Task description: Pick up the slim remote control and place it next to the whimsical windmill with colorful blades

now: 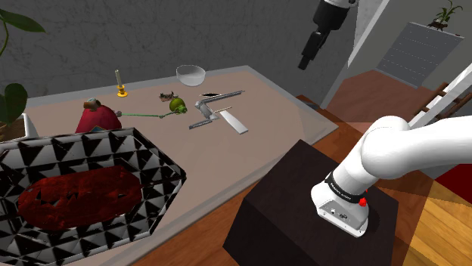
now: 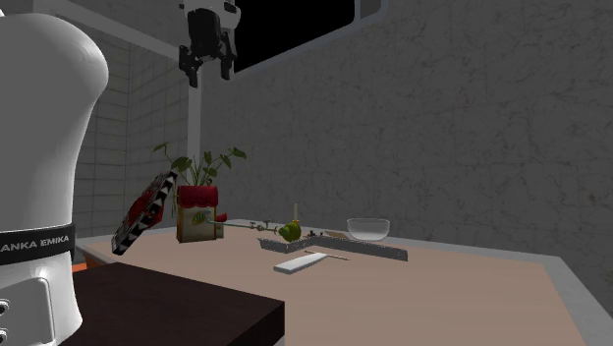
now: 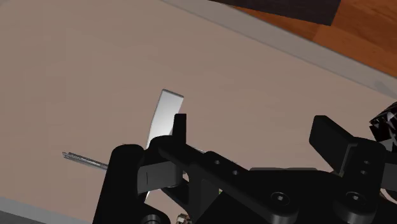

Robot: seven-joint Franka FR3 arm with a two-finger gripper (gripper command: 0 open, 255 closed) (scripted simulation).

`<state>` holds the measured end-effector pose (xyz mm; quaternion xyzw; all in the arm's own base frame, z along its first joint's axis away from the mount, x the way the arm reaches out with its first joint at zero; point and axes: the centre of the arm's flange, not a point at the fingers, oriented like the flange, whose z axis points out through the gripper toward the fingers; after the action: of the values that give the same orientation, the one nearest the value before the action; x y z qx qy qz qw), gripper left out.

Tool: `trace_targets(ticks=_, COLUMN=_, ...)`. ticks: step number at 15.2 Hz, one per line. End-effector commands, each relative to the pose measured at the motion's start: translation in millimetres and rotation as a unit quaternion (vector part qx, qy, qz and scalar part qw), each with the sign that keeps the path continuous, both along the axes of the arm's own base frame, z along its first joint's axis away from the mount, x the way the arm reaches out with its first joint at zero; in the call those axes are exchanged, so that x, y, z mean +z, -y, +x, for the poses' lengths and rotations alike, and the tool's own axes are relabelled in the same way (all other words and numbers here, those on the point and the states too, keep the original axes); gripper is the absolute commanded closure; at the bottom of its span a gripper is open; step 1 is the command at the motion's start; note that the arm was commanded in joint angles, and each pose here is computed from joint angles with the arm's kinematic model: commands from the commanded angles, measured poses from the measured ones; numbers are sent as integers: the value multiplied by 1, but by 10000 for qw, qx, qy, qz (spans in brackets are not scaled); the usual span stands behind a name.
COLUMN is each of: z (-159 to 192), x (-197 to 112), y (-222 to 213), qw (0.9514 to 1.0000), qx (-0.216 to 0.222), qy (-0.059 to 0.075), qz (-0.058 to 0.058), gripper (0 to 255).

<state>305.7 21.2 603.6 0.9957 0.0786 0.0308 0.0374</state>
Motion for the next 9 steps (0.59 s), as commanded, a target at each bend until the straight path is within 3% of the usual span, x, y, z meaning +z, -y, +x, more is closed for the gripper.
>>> trace_targets(ticks=1, z=0, x=0, y=0, qw=10000, qx=0, qy=0, qz=0, gripper=0)
trace_targets(ticks=9, z=64, x=-84, y=18, qw=9994, qx=-323, qy=-60, qz=70, gripper=0)
